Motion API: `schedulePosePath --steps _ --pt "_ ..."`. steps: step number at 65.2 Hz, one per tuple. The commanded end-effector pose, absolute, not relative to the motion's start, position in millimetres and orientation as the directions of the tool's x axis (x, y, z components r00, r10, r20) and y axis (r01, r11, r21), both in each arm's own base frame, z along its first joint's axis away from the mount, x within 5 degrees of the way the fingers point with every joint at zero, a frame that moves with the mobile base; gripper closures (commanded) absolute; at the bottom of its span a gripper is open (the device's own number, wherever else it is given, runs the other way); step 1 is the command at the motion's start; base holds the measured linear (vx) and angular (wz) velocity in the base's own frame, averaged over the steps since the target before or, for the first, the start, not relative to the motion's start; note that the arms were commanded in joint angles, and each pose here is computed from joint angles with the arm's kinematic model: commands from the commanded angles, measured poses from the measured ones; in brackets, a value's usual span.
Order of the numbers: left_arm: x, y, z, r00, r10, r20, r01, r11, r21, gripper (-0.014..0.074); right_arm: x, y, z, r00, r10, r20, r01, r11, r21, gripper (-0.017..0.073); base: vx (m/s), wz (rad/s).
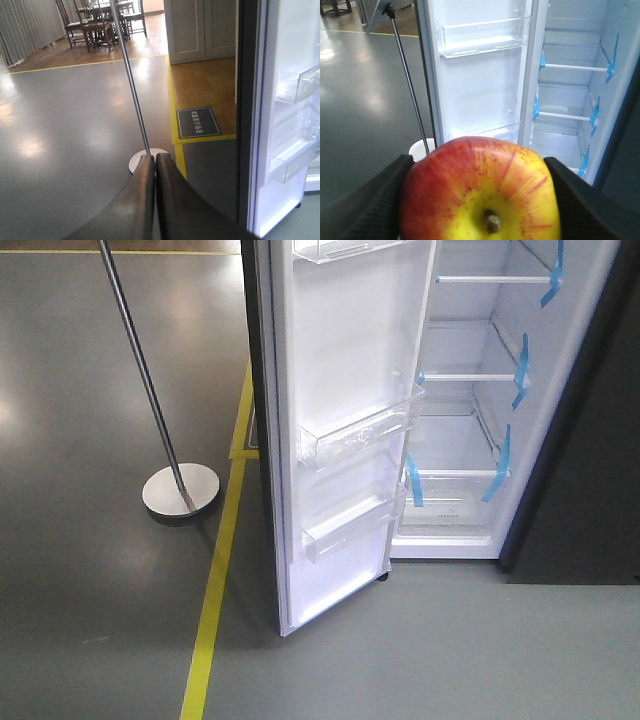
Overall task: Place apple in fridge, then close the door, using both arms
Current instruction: 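Drive the base up to the open fridge door holding the apple, then approach the upper clear door bin, holding the apple in the right gripper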
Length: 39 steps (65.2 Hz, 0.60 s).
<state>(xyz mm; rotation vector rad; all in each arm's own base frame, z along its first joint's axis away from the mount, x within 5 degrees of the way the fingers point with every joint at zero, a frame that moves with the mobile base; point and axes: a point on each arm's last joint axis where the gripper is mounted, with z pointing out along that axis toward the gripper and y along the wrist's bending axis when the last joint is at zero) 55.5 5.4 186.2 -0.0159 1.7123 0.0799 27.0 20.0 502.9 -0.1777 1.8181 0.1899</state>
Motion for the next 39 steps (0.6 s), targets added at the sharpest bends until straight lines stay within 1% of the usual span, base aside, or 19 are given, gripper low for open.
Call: schedulePosePath --steps 1,39 --pt "54.4 3.5 198.9 -0.043 0.04 -0.998 -0.038 0.998 0.042 0.06 29.3 19.2 514.3 -0.164 -0.005 -0.986 -0.209 0.977 0.03 0.0429 0.18 -0.03" --pt "54.4 3.5 198.9 -0.043 0.04 -0.998 -0.038 0.998 0.042 0.06 29.3 19.2 514.3 -0.164 -0.005 -0.986 -0.209 0.977 0.03 0.0429 0.16 -0.02"
